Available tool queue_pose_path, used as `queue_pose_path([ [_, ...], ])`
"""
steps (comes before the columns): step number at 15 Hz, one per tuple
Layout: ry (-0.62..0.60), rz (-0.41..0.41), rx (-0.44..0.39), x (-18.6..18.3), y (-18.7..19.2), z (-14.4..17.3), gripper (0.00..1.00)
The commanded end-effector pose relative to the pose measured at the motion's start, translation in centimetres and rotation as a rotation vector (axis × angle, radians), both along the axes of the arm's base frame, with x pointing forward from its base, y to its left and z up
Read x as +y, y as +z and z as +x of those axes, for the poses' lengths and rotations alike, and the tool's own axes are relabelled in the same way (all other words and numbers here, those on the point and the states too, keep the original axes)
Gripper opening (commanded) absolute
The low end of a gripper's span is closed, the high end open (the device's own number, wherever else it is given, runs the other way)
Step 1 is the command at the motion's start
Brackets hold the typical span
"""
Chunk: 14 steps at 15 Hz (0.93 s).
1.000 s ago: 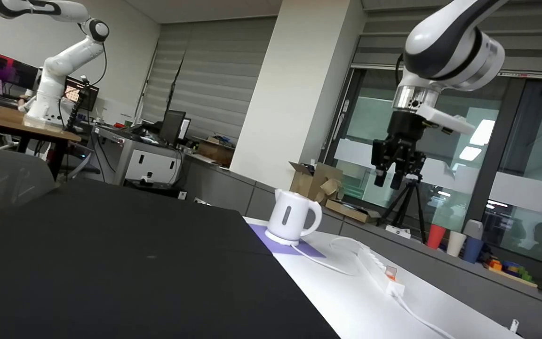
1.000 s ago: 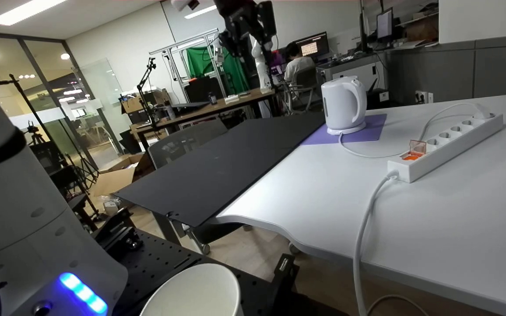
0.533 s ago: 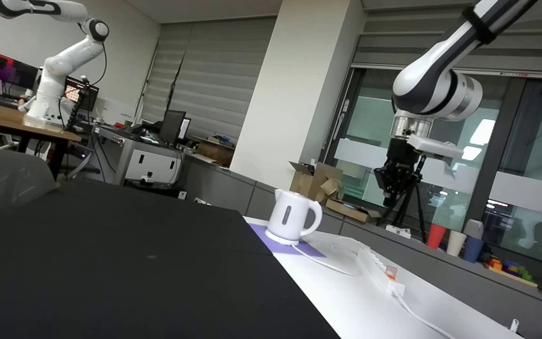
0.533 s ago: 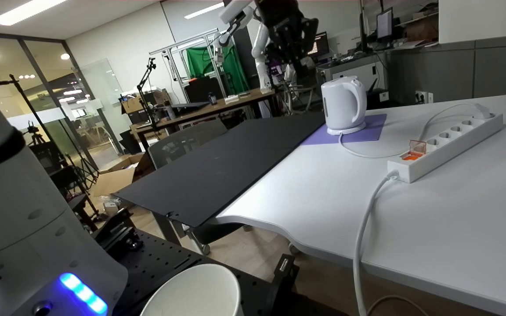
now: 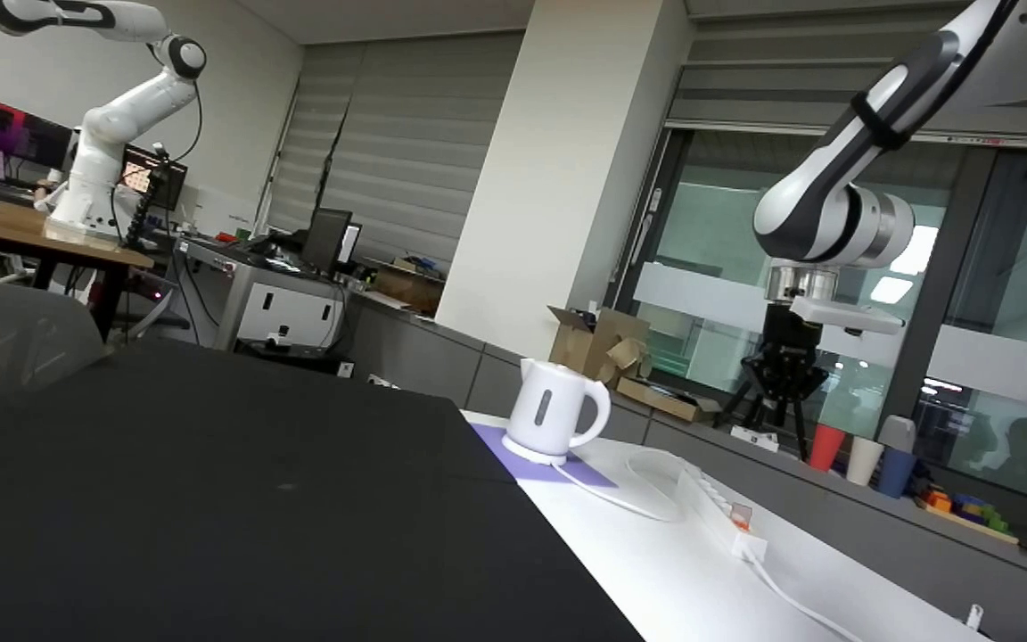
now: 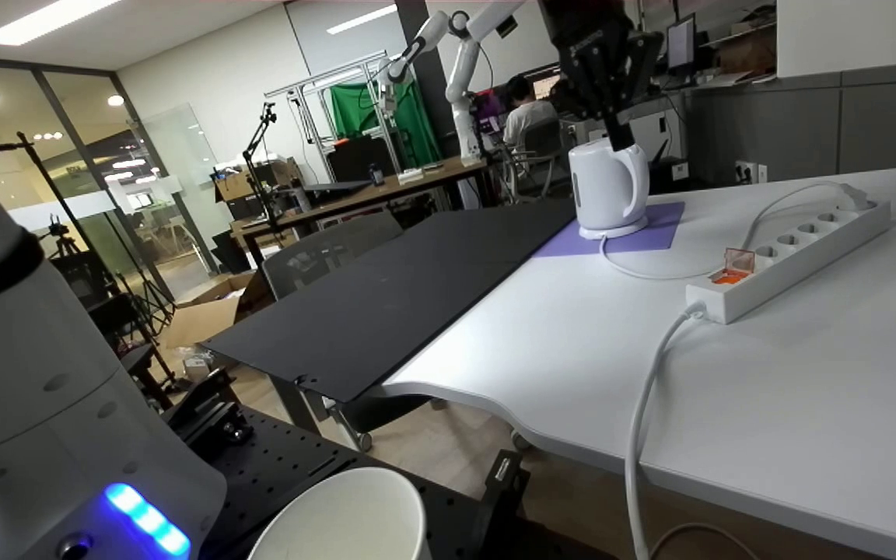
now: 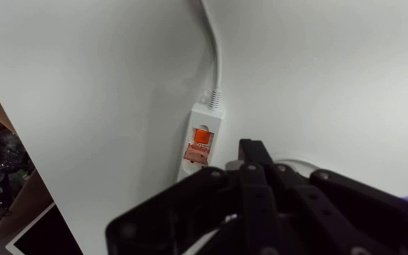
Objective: Switch on the extension cord
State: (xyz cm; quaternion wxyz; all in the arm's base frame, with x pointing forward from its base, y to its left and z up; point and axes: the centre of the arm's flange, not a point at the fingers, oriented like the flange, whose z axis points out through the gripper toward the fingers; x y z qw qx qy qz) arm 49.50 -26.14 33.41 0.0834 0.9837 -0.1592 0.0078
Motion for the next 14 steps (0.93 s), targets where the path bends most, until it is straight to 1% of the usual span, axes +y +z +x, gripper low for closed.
queue_pose_path([
  [1,-0.094,0.005,0.039,-3.6,-0.9,1.6,0.00],
  [3,-0.112,0.011,0.048,-5.1,-1.8,1.7,0.00],
  [4,-0.126,0.017,0.066,-5.7,-2.2,1.7,0.00],
  [5,-0.088,0.011,0.045,-4.2,-2.1,0.2,0.01],
  [8,-0.102,0.012,0.064,-5.1,-3.0,0.6,0.01],
  [14,-0.101,0.011,0.063,-5.2,-2.8,0.8,0.00],
])
